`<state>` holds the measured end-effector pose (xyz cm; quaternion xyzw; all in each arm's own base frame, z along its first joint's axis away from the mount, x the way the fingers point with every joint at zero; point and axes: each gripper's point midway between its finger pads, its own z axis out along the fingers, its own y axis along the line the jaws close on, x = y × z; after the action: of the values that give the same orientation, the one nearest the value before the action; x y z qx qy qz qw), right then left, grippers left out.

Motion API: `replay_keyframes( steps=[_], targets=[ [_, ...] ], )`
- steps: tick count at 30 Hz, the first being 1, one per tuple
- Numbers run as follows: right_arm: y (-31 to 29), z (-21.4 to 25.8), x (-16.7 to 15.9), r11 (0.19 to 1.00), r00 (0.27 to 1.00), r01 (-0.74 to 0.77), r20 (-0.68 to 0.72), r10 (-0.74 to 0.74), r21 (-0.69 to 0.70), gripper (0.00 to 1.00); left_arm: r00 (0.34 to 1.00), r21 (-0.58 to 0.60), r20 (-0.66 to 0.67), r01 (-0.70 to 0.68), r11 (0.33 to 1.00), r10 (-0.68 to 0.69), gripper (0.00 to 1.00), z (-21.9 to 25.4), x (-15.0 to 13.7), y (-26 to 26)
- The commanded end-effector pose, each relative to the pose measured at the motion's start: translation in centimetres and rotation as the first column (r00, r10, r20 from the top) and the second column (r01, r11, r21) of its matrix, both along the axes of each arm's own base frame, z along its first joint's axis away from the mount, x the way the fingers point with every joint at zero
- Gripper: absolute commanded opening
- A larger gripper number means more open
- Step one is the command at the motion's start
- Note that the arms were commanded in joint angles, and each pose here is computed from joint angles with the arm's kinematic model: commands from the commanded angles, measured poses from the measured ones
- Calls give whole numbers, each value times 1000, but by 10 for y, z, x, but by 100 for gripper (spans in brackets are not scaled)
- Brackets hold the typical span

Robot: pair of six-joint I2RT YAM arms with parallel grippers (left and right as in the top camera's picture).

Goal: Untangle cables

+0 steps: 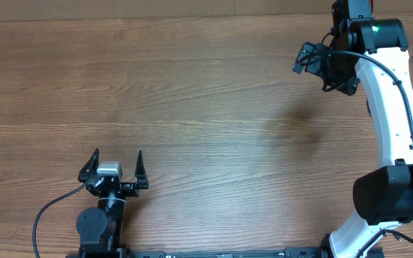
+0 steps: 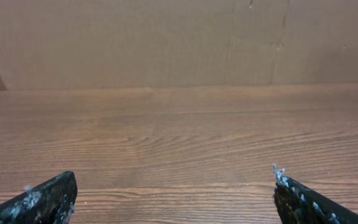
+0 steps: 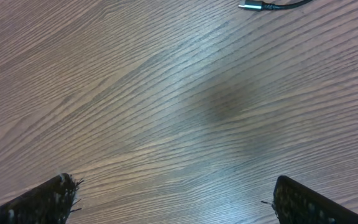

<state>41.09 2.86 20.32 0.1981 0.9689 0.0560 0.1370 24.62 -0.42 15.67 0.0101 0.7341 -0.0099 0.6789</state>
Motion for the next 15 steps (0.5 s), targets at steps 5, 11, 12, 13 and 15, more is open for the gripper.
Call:
replay_keyframes(
  steps=[5, 11, 12, 13, 15],
  targets=[
    [-1, 4, 1, 1000, 1000, 6, 13, -6, 1, 100, 1000, -8, 1, -17, 1000, 17, 100, -1, 0, 3],
    [-2, 3, -1, 1000, 1000, 4, 5, -4, -1, 100, 1000, -8, 1, -17, 1000, 17, 100, -1, 0, 3],
    [-2, 3, -1, 1000, 1000, 4, 4, -4, -1, 100, 1000, -8, 1, -17, 1000, 17, 99, -1, 0, 3],
    [-2, 3, -2, 1000, 1000, 4, -2, -4, -2, 100, 1000, -8, 1, -17, 1000, 17, 99, -1, 0, 3],
    [-2, 4, -2, 1000, 1000, 5, 0, -5, -1, 100, 1000, -8, 1, -17, 1000, 17, 100, -1, 0, 3]
  ],
)
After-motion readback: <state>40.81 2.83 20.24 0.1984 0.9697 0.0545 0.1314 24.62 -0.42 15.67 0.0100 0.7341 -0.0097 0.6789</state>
